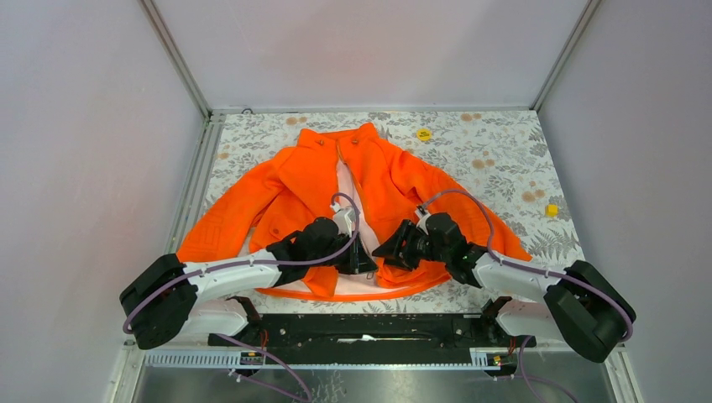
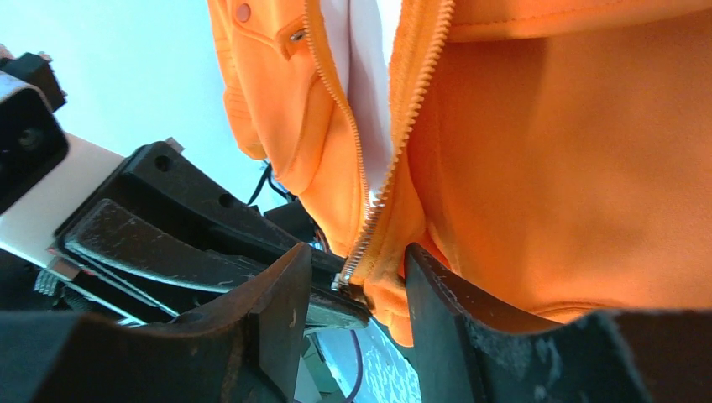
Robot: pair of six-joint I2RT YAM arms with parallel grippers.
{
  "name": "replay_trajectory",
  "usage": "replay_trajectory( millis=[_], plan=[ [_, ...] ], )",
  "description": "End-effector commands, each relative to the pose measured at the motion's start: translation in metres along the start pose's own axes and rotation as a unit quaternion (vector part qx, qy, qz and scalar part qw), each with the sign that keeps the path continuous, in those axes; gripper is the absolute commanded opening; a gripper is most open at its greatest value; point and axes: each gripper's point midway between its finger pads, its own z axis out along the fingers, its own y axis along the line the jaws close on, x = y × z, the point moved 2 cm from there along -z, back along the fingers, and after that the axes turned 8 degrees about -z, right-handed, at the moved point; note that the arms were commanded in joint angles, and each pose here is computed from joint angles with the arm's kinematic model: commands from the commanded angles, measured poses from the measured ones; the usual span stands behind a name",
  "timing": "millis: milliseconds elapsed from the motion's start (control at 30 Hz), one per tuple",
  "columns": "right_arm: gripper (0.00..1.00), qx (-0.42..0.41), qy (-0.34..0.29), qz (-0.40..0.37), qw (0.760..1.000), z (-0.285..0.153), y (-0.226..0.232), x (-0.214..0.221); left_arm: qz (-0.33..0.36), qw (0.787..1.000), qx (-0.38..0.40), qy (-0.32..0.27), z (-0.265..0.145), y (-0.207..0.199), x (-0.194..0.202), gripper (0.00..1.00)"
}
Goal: Zip up the jacket
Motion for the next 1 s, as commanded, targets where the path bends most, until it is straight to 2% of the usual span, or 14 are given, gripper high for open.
replay_trajectory(
  millis=[0,100,300,367,467,600,700,900,967],
  plan=[
    [0.50,-0.047,-0.018,-0.011,0.999,-0.002,0.025,-0.007,0.007,0.999,0.034,-0.040,-0.001,-0.026,-0.020,0.00],
    [0.41,-0.047,-0.020,-0.009,0.999,0.001,0.025,-0.009,0.005,0.998,0.042,-0.041,-0.001,-0.030,-0.021,0.00],
    [0.09,-0.044,-0.030,-0.011,0.999,0.008,0.020,-0.013,0.003,0.998,0.042,-0.047,0.001,-0.035,-0.020,0.00],
    [0.00,-0.063,-0.041,-0.041,0.996,0.009,0.023,-0.016,0.002,0.998,0.039,-0.049,0.003,-0.036,-0.018,0.03],
    [0.00,-0.100,-0.050,-0.138,0.984,0.012,0.024,-0.015,0.001,0.998,0.049,-0.045,0.003,-0.040,-0.015,0.16],
    [0.00,-0.130,-0.042,-0.243,0.960,0.018,0.023,-0.013,-0.003,0.998,0.051,-0.046,-0.002,-0.042,-0.015,0.40],
    [0.00,-0.157,-0.026,-0.280,0.947,0.018,0.026,-0.009,0.002,0.998,0.035,-0.052,-0.012,-0.038,-0.016,0.61],
    [0.00,-0.184,-0.020,-0.314,0.931,0.014,0.028,-0.003,0.012,0.998,-0.017,-0.061,-0.047,-0.028,-0.030,0.95],
    [0.00,-0.197,-0.019,-0.318,0.927,0.012,0.029,0.000,0.008,0.997,-0.033,-0.065,-0.061,-0.025,-0.038,0.99]
  ],
)
